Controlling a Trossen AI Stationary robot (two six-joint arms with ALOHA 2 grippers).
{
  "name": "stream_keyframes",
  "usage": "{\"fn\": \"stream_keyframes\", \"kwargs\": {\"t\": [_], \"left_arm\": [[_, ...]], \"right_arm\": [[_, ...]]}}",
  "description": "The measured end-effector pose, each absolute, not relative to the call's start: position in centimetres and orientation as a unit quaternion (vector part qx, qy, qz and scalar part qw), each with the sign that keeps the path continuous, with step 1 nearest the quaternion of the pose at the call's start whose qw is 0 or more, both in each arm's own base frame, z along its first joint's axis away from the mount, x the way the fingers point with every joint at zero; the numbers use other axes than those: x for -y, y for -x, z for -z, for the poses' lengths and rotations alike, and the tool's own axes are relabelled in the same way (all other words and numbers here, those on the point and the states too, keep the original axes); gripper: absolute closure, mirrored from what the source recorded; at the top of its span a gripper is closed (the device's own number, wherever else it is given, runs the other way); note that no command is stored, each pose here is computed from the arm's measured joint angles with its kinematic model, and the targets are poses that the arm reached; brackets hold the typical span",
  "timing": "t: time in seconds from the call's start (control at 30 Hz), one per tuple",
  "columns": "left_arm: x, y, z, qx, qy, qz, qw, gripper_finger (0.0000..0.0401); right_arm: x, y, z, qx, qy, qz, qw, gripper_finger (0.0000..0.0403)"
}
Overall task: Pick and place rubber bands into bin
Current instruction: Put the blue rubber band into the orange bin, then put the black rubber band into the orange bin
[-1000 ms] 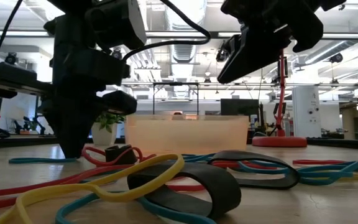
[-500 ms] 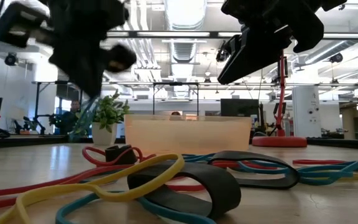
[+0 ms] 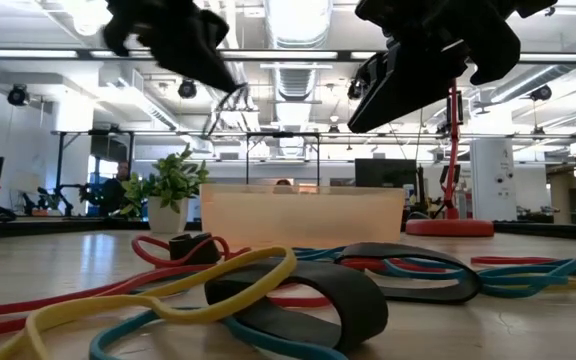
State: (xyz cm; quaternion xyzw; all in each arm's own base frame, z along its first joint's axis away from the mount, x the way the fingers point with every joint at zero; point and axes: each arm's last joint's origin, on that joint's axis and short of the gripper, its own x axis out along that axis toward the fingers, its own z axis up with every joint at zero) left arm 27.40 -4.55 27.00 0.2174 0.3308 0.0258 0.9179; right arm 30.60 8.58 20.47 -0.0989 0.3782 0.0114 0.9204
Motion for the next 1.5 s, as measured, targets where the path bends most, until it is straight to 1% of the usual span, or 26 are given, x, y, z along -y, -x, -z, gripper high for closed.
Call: {"fn": "stream_keyframes", "kwargs": {"t": [0.27, 0.6, 0.8, 1.0, 1.1, 1.37, 1.5], "left_arm": [[1.7, -29.4, -26.1, -0.323, -0.223, -0.084, 0.916, 0.0401], [-3.7, -30.9, -23.8, -0.365, -0.220, -0.151, 0.892, 0.0401], [-5.8, -31.3, -22.7, -0.380, -0.208, -0.173, 0.885, 0.0401], [-6.2, -31.5, -22.0, -0.392, -0.206, -0.171, 0.880, 0.0400], [-6.1, -31.5, -22.0, -0.391, -0.204, -0.164, 0.882, 0.0388], [-6.1, -31.5, -22.0, -0.393, -0.203, -0.161, 0.882, 0.0328], [-6.1, -31.4, -22.0, -0.397, -0.203, -0.160, 0.881, 0.0312]], "right_arm": [[-8.6, -30.6, -20.5, -0.377, 0.100, -0.012, 0.921, 0.0341], [-8.6, -30.7, -20.6, -0.372, 0.097, -0.011, 0.923, 0.0342], [-8.6, -30.7, -20.6, -0.372, 0.096, -0.010, 0.923, 0.0346], [-8.6, -30.7, -20.6, -0.372, 0.095, -0.010, 0.924, 0.0346], [-8.6, -30.7, -20.6, -0.372, 0.088, -0.007, 0.924, 0.0346], [-8.6, -30.7, -20.5, -0.373, 0.074, -0.002, 0.925, 0.0346], [-8.9, -30.6, -20.5, -0.373, 0.075, -0.007, 0.925, 0.0346]]}}
